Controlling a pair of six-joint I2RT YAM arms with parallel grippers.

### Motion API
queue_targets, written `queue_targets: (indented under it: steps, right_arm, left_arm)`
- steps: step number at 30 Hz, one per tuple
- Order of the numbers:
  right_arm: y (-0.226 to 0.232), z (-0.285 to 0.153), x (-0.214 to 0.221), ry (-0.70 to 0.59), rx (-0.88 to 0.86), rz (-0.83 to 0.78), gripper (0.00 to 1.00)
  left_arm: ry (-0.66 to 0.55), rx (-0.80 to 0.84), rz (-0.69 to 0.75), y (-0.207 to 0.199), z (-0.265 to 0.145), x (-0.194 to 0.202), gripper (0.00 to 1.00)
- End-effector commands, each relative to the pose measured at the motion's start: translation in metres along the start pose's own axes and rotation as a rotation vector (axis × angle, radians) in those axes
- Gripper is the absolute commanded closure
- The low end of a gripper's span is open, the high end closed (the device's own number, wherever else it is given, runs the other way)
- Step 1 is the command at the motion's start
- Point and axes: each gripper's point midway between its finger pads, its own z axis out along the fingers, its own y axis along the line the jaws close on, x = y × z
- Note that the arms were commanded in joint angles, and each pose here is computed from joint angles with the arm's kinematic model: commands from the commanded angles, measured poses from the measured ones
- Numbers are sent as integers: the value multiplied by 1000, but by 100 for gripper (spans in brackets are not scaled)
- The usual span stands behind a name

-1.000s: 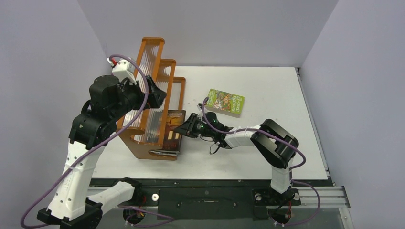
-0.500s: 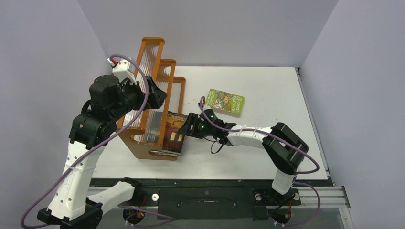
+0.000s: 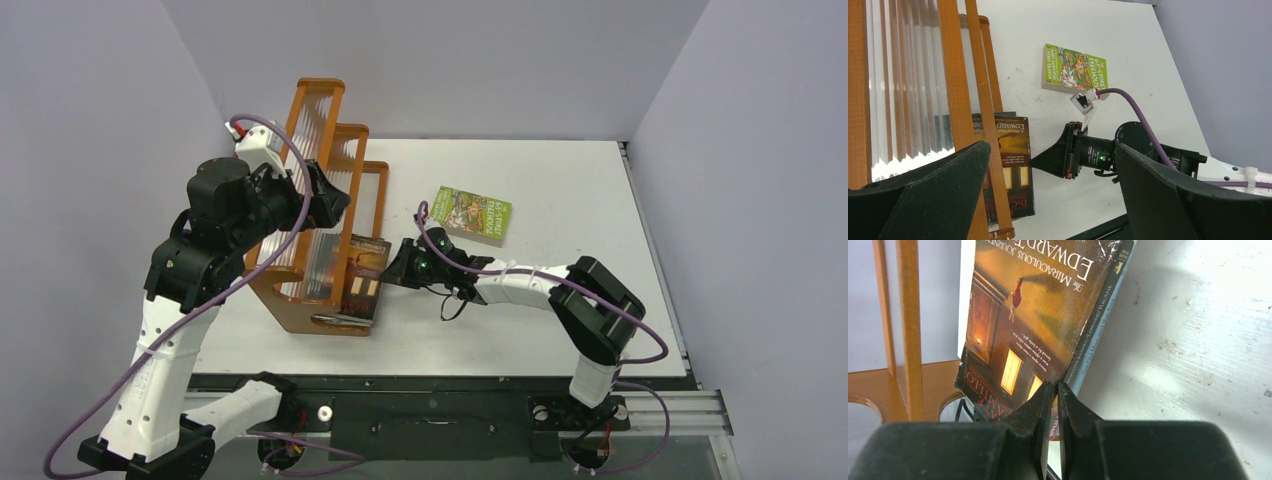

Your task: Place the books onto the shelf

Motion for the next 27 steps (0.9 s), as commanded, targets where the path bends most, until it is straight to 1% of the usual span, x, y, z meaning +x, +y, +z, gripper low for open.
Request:
queue_targets:
  steps: [1,9,17,19,22,25,27]
  right_arm:
    - [30,6,-10,-22,-82,-39,94]
    - [35,12,-6,-3,-91,-49,94]
    - [38,11,-8,-10,-97,-51,93]
    - [38,6,-14,-40,-95,-57,93]
    - [35,-11,-32,-129,-70,-67,91]
    - [20,-20,-48,-171,-35,-51,89]
    - [8,-20,-55,-177,-18,-24,89]
  left_arm:
    - [-47,30,5,-6,-4,-12,4]
    - [-43,25,3,-4,-3,-11,4]
    - [-44,23,3,-4,-4,-11,4]
    - [-43,23,3,-4,-4,-11,4]
    - [-39,19,3,-3,-4,-9,4]
    - [-37,19,3,-3,-4,-9,4]
    - [-38,20,2,-3,-4,-9,4]
